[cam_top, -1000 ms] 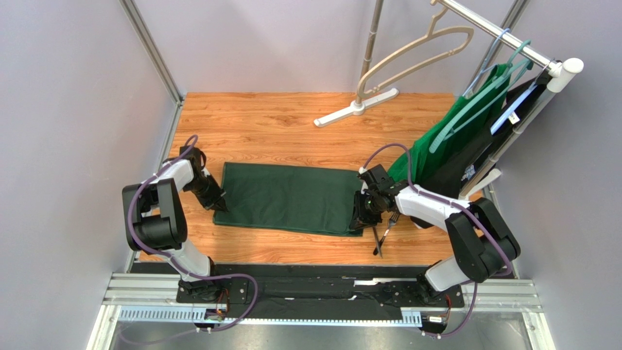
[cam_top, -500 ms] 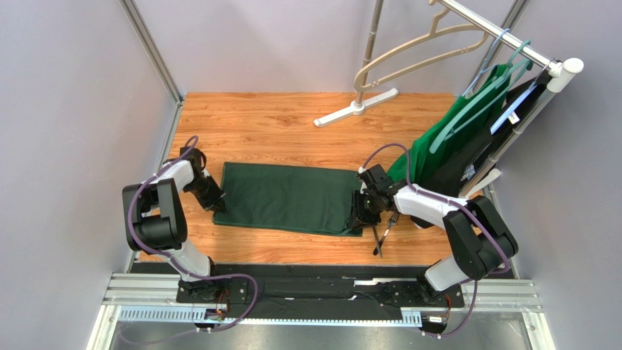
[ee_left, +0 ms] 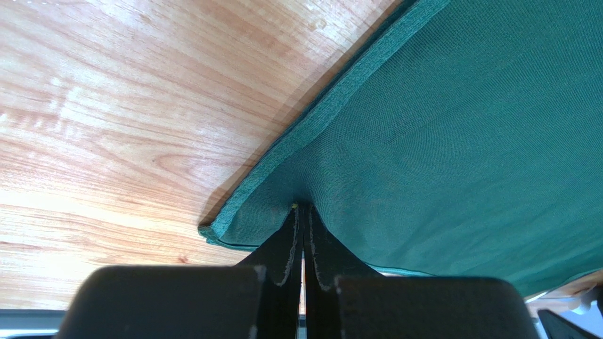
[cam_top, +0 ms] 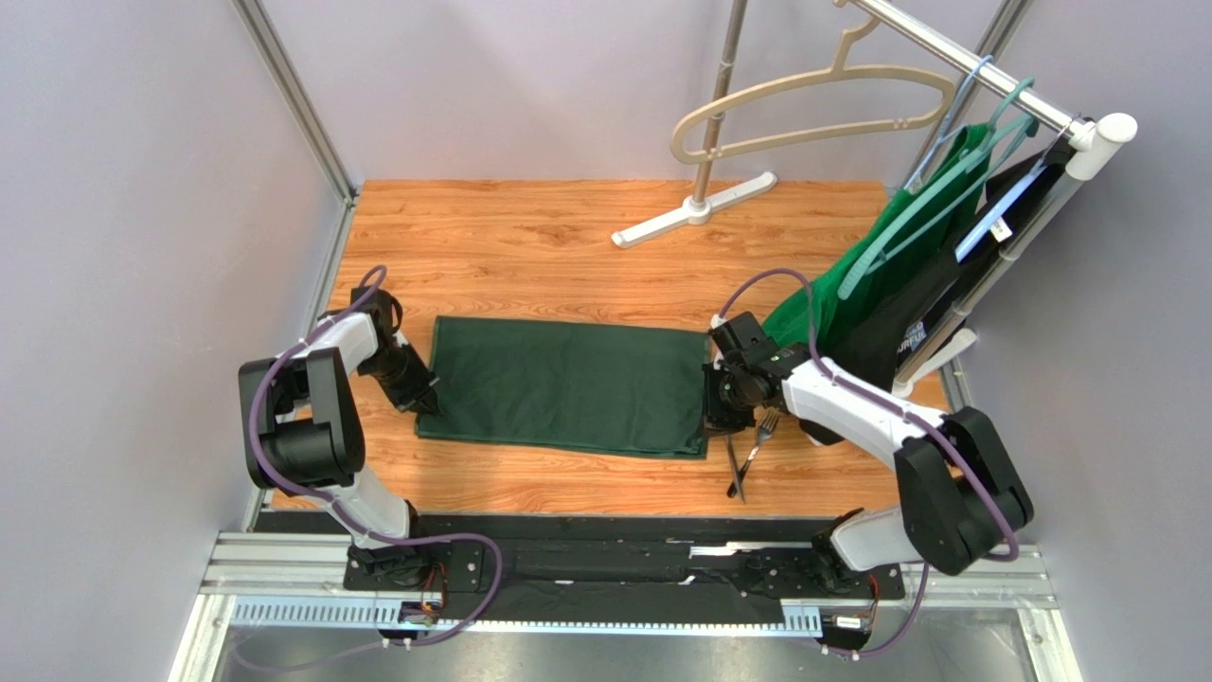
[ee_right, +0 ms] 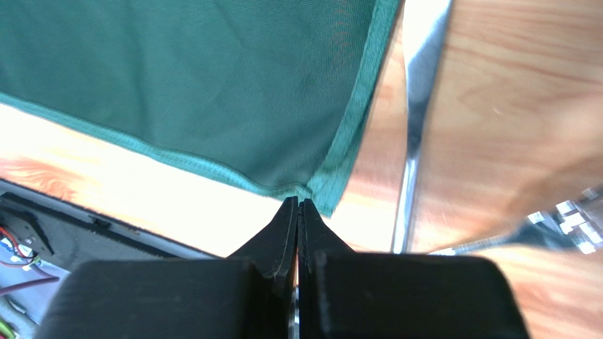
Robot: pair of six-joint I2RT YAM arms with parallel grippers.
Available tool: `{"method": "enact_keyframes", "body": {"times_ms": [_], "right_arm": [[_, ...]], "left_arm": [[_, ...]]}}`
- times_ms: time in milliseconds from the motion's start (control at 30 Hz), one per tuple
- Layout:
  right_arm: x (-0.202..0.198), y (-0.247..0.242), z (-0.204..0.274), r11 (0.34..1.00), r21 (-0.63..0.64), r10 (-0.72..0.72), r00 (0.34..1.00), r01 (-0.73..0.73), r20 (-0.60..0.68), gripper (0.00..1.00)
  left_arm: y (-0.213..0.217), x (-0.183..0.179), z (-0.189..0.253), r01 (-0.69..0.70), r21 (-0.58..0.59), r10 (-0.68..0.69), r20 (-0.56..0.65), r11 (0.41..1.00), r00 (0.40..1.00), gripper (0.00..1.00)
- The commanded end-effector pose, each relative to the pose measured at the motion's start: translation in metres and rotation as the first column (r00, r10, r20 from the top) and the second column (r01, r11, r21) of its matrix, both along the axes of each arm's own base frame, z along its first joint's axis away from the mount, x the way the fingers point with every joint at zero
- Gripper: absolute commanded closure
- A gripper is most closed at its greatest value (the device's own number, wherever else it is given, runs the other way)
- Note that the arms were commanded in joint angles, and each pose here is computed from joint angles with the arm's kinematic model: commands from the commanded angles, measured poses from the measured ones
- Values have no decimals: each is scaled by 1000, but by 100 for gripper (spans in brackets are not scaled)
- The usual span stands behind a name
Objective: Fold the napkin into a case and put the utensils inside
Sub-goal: Fold and flatten the napkin at the center of the board.
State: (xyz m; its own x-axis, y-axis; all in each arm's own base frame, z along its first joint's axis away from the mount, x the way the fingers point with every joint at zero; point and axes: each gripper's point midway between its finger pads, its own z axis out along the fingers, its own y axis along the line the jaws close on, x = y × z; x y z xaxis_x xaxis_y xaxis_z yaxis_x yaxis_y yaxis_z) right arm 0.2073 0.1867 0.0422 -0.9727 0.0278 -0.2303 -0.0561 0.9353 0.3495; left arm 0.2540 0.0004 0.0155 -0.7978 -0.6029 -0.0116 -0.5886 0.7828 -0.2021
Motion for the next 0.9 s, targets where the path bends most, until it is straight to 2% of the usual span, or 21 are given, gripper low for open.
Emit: {"method": "enact_keyframes", "body": {"times_ms": [0,100,200,400,533,700,800,867], "right_arm": [[-8,-13,12,999,-46,1,1000,0,9,100],[-14,-16,3,999,-48,10,1000,-11,-3,100],[-1,1,6,999,18,44,999,-45,32,100],[19,28,20,994,63,83,994,-87,68,100],[15,36,-2,991,85,100,995,-100,11,100],[-2,11,-39,991,-26,126,990,-128,-57,100],[-6,-6,-34,987,-99,124,991,-127,-39,100],[2,-2,-13,990,-74,122,992,-119,25,100]], "left_arm": [[3,1,-1,4,17,-4,11,1000,1000,99],[1,1,-1,6,10,-7,15,1000,1000,99],[1,1,0,8,7,-9,20,1000,1000,99],[3,3,2,9,16,-9,22,1000,1000,99],[3,2,-1,3,15,-3,15,1000,1000,99],[5,-1,-3,2,26,-2,2,1000,1000,99],[6,-1,-1,4,36,-4,6,999,1000,99],[7,1,1,6,44,-6,19,999,1000,99]]}}
